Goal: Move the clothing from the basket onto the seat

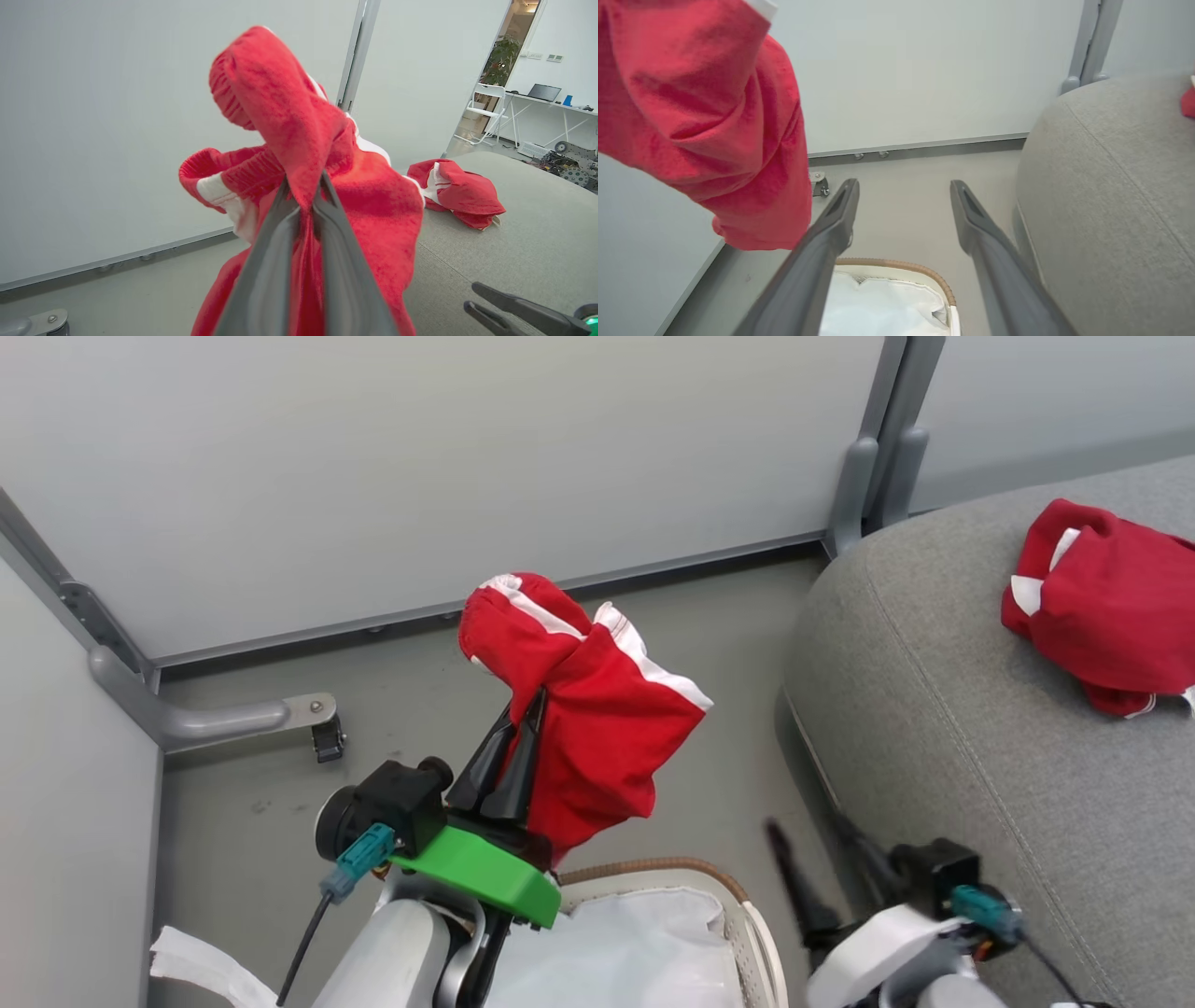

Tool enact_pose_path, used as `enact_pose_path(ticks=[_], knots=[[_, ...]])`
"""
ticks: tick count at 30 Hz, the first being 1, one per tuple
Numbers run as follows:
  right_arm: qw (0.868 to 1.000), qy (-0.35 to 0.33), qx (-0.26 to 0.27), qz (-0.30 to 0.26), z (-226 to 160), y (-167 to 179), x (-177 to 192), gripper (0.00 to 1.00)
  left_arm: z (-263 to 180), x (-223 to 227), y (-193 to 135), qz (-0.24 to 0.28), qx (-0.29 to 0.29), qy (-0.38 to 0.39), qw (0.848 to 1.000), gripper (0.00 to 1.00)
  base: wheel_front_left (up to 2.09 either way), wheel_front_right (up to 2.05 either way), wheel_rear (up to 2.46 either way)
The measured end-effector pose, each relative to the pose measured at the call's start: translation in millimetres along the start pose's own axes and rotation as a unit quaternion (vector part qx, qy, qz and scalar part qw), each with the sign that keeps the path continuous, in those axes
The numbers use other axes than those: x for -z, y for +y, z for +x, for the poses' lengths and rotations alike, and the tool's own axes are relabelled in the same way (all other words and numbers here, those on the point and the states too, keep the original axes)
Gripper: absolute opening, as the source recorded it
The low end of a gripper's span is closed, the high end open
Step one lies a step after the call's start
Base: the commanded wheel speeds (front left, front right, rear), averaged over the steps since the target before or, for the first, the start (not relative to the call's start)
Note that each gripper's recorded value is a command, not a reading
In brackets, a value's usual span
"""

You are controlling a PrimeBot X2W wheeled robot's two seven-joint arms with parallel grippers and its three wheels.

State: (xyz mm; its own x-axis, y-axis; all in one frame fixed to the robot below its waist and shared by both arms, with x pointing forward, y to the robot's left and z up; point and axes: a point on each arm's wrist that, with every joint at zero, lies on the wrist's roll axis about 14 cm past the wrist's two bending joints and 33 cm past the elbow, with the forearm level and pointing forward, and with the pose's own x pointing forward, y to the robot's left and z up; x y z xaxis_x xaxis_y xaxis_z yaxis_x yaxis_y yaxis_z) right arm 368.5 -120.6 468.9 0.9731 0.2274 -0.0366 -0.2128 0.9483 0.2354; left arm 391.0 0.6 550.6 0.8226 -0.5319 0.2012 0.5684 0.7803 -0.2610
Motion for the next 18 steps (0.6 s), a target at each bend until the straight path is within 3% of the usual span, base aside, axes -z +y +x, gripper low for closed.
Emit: enact_pose_path(ticks=[8, 16, 17, 18], knots=[[0.988, -0.028, -0.150, 0.026, 19, 82, -29, 1.00, -1, -5, -10, -0.007, 0.014, -0.010, 1.000, 0.00, 0.00, 0.00, 0.00], [0.976, -0.027, -0.216, 0.023, 44, 120, -37, 1.00, 0, 2, -16, -0.023, 0.023, 0.000, 0.999, 0.00, 0.00, 0.00, 0.00], [0.974, -0.027, -0.222, 0.040, 50, 130, -39, 0.38, 0, 3, -17, -0.029, 0.025, 0.002, 0.999, 0.00, 0.00, 0.00, 0.00], [0.973, -0.027, -0.226, 0.041, 52, 133, -39, 0.00, -1, 5, -18, -0.031, 0.025, 0.004, 0.999, 0.00, 0.00, 0.00, 0.00]])
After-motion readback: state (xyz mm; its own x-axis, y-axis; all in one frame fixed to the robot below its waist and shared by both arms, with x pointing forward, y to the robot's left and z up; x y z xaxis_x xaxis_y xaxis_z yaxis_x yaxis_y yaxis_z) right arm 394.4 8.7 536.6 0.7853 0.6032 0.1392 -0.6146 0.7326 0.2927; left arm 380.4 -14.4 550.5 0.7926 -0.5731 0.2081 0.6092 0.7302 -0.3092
